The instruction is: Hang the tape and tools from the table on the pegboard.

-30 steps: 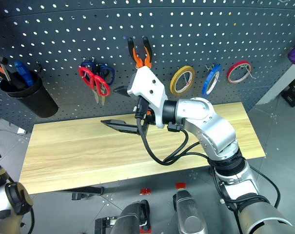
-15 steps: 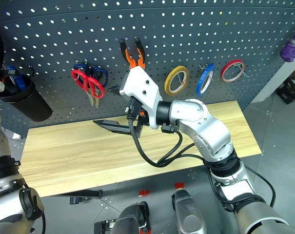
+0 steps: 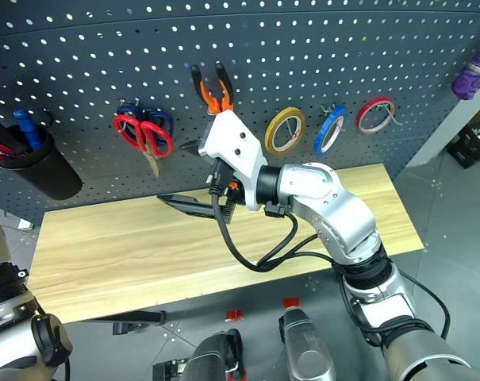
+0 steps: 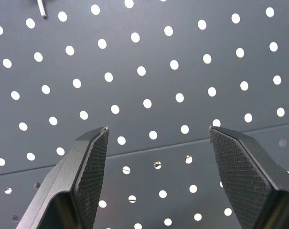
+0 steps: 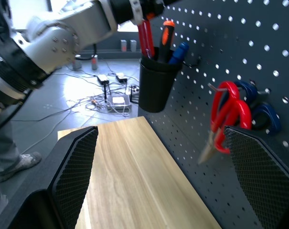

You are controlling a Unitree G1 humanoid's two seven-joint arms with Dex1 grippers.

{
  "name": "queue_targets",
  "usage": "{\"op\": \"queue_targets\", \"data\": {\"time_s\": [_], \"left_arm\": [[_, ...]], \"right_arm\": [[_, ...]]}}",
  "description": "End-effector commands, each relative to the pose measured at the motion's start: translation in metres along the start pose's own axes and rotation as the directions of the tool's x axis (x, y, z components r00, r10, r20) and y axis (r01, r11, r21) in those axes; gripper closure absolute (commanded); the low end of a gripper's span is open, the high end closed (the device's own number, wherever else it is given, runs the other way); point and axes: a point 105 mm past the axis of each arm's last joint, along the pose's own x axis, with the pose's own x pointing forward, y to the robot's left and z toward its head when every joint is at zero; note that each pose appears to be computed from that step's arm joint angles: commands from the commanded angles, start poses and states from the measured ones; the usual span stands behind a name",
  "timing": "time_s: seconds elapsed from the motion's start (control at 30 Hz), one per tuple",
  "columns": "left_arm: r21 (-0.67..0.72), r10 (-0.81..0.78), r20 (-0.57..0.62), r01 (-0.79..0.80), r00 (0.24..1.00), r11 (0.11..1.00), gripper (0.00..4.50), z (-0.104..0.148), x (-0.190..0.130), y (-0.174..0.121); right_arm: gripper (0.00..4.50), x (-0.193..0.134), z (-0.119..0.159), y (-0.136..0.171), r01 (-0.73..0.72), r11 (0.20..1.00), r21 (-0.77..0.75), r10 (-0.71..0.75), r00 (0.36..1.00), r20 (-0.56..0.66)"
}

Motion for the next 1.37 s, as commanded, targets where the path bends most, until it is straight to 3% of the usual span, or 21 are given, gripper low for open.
{"op": "queue_targets", "data": {"time_s": [0.03, 0.2, 0.37, 0.5, 0.67, 0.9, 1.13, 1.23, 1.37], "left_arm": [[-0.014, -0.076, -0.068, 0.075, 0.995, 0.997, 0.97, 0.008, 0.0, -0.028], [-0.09, -0.198, -0.181, 0.184, 0.963, 0.979, 0.97, -0.008, -0.031, -0.074], [-0.164, -0.201, -0.251, 0.163, 0.947, 0.973, 0.97, -0.02, -0.062, -0.08], [-0.16, -0.224, -0.307, 0.182, 0.925, 0.97, 0.97, -0.032, -0.089, -0.083], [-0.161, -0.184, -0.404, 0.128, 0.896, 0.979, 0.97, -0.052, -0.12, -0.072], [-0.142, -0.176, -0.553, 0.116, 0.815, 0.983, 0.97, -0.101, -0.156, -0.067], [-0.124, -0.106, -0.58, 0.042, 0.808, 0.991, 0.97, -0.129, -0.172, -0.068], [-0.128, -0.075, -0.588, -0.002, 0.805, 0.992, 0.97, -0.136, -0.176, -0.069], [-0.079, 0.005, -0.606, -0.067, 0.796, 0.995, 0.97, -0.145, -0.182, -0.061]], "right_arm": [[0.0, -0.013, 0.006, -0.011, 0.096, 0.994, -0.043, -0.094, 0.994, 0.051], [0.0, -0.033, -0.015, -0.015, 0.205, 0.979, 0.001, -0.205, 0.978, 0.033], [0.0, -0.047, -0.039, -0.018, 0.337, 0.942, 0.014, -0.337, 0.942, 0.009], [0.0, -0.065, -0.056, -0.026, 0.482, 0.876, 0.005, -0.482, 0.876, 0.021], [0.0, -0.089, -0.082, -0.027, 0.551, 0.835, 0.007, -0.551, 0.835, 0.0], [0.0, -0.125, -0.135, -0.047, 0.759, 0.651, -0.023, -0.753, 0.641, -0.15], [0.0, -0.168, -0.185, -0.062, 0.89, 0.45, -0.072, -0.862, 0.411, -0.297], [0.0, -0.181, -0.198, -0.064, 0.912, 0.403, -0.082, -0.874, 0.356, -0.331], [0.0, -0.188, -0.208, -0.065, 0.916, 0.393, -0.084, -0.872, 0.342, -0.35]]}}
